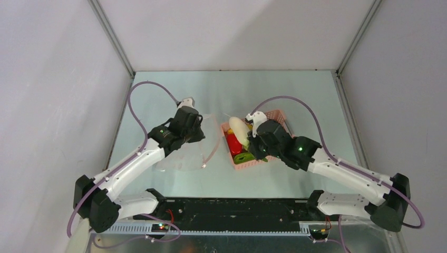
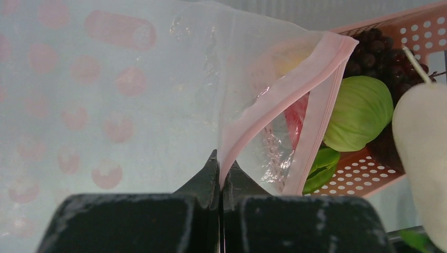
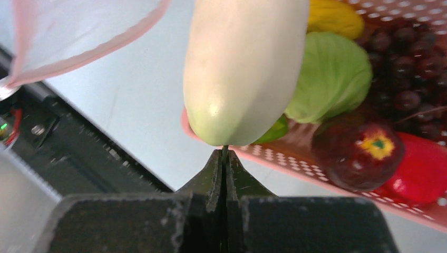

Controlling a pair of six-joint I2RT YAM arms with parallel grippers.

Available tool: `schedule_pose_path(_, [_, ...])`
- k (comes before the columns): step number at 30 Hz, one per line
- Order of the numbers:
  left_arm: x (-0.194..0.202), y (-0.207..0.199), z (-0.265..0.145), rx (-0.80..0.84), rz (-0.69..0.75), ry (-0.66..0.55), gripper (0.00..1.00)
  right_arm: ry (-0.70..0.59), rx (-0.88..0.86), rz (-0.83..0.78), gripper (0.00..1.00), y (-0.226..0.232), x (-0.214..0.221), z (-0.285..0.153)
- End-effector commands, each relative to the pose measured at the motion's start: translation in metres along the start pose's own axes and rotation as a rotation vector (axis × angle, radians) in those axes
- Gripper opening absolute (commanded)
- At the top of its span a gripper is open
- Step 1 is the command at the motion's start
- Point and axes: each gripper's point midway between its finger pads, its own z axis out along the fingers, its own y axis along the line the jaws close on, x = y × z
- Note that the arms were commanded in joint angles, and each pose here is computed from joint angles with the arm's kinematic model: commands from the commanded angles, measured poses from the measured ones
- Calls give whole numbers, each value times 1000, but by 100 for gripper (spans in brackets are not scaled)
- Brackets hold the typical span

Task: Place the food in the zip-top bag and seal the zipper
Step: Pick up the fake vegetable from the bin, then place the fake vegetable in the zipper food storage bag.

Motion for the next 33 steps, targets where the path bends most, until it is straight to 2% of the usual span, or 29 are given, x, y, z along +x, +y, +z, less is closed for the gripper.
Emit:
schedule_pose_path(1, [-18, -21, -5, 32, 37, -46, 0, 79, -282, 33, 0, 48, 7, -29])
schedule_pose_path(6, [-17, -31, -7, 30, 99, -54, 0, 168, -443, 42, 0, 75, 22, -41])
schedule_pose_path(14, [-12, -47, -15, 90, 226, -81, 0, 190, -622, 54, 0, 101, 19, -57])
schedule_pose_path(18, [-7, -64, -22, 180, 262, -88, 0, 266, -630, 138, 0, 97, 24, -42])
schedule_pose_path(23, [0, -80, -28, 255, 316, -77, 0, 289, -621, 297, 0, 92, 10, -18])
schedule_pose_path(29, [9, -85, -32, 265, 378, -73, 0, 240, -728, 414, 0, 95, -23, -11])
schedule_pose_path(33, [14, -96, -36, 308, 387, -69, 0, 202, -691, 490, 0, 90, -41, 1])
